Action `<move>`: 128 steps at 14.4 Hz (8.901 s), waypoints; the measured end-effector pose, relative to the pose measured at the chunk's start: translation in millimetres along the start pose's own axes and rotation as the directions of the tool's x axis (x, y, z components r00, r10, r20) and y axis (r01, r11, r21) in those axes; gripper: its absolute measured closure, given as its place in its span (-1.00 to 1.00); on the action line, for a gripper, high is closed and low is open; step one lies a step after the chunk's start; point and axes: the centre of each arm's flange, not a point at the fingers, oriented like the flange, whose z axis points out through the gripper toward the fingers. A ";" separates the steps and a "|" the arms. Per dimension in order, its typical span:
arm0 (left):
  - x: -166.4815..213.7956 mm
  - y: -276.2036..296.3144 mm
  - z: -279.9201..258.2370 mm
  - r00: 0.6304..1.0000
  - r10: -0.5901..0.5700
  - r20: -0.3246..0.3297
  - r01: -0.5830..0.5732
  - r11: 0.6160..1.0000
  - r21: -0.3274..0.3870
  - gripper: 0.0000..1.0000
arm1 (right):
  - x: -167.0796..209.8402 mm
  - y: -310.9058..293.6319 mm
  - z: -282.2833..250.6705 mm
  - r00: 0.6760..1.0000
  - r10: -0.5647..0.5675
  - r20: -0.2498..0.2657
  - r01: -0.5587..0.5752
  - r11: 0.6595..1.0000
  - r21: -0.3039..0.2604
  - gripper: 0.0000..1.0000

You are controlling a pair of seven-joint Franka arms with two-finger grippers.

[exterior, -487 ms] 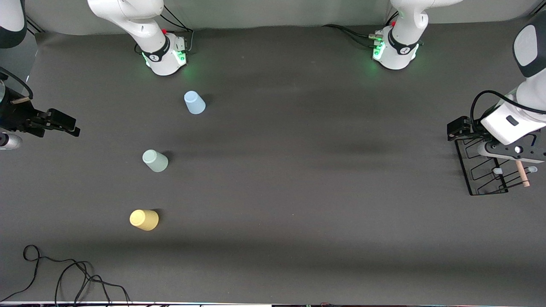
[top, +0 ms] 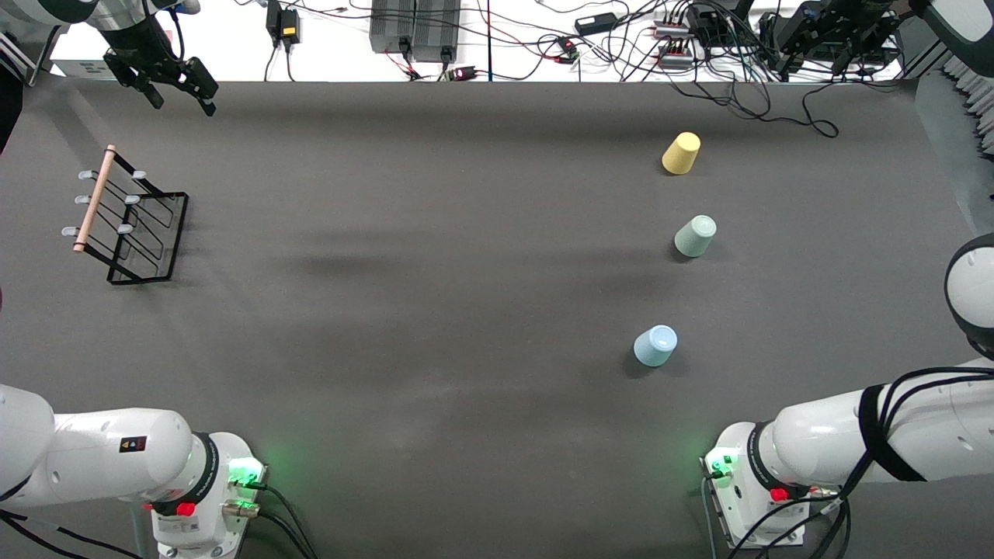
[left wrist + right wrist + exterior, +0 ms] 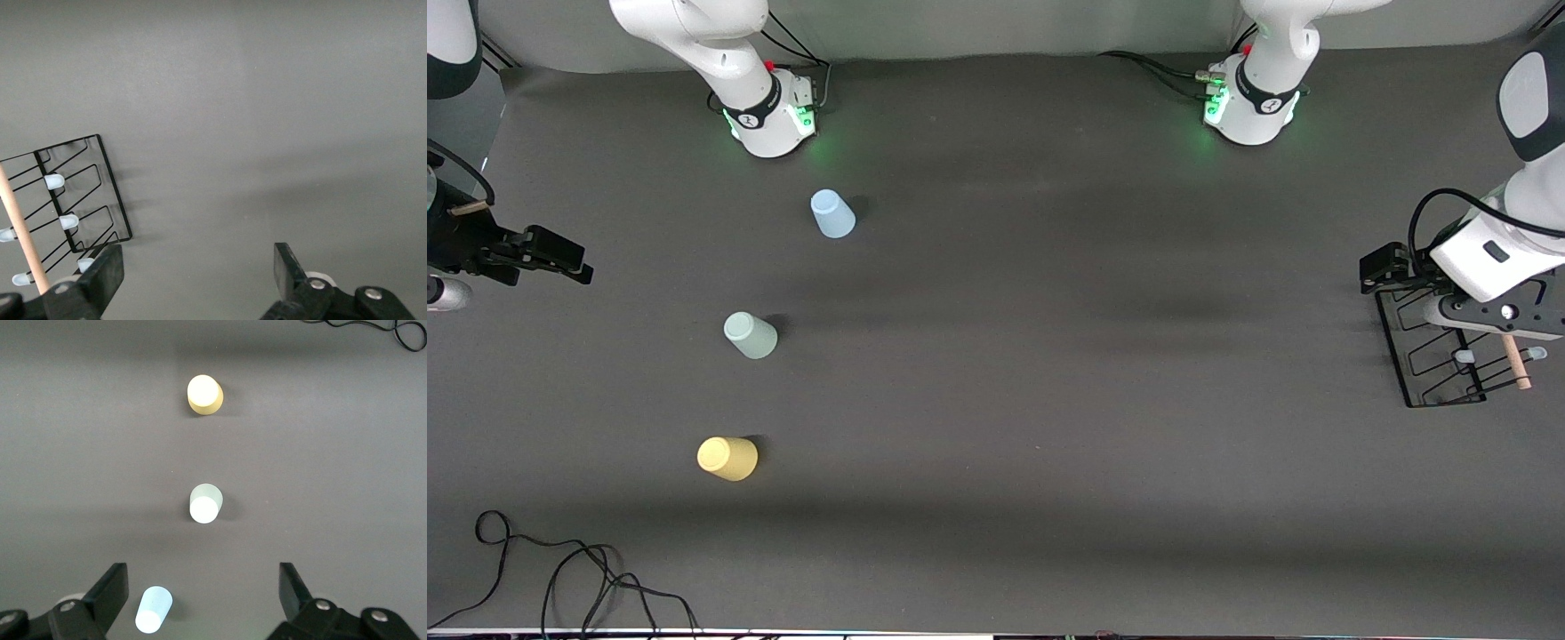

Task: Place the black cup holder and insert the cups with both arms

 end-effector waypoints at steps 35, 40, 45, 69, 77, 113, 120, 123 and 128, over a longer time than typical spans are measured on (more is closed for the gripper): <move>-38.8 -167.8 19.3 0.997 0.071 0.017 -0.071 0.997 -0.011 -0.96 | 0.1 -0.9 -0.1 1.000 -0.002 -0.001 0.002 1.000 0.000 -1.00; -50.7 -253.8 77.0 0.996 0.089 0.022 -0.089 0.996 -0.011 -0.95 | 0.1 -0.4 -0.1 1.000 -0.001 -0.001 0.001 1.000 0.000 -1.00; -41.6 -300.0 172.3 0.997 0.070 0.029 -0.069 0.997 -0.044 -0.85 | 0.1 -0.3 0.1 1.000 -0.001 -0.001 0.001 1.000 0.000 -1.00; -8.9 -182.3 65.2 0.999 0.005 0.046 -0.006 1.000 0.013 0.67 | 0.7 -0.2 1.7 1.000 0.000 0.002 0.000 1.000 0.000 -1.00; 41.9 33.8 3.3 0.996 -0.094 -0.001 0.094 0.995 0.017 0.67 | 0.8 -0.2 1.9 1.000 0.000 0.003 0.000 1.000 0.000 -1.00; 83.2 303.4 28.9 0.974 -0.125 0.189 0.129 0.992 -0.009 -1.00 | -66.6 -23.6 376.5 0.992 -0.104 -0.066 0.103 0.995 -0.011 -1.00; 70.1 81.3 -39.9 0.978 -0.069 0.198 0.072 0.997 -0.006 -0.99 | -61.8 -23.6 383.8 0.994 -0.091 -0.059 0.091 0.996 -0.011 -0.33; 54.7 21.2 -51.3 0.980 -0.084 0.182 0.089 0.996 -0.017 -0.99 | -48.3 -27.8 325.4 0.996 -0.086 -0.028 0.086 0.996 -0.001 -0.33; 48.0 -38.6 -36.9 0.981 -0.148 0.124 0.151 0.988 -0.022 -0.96 | -34.6 -33.4 134.3 0.998 -0.028 0.061 0.027 1.000 0.014 -0.33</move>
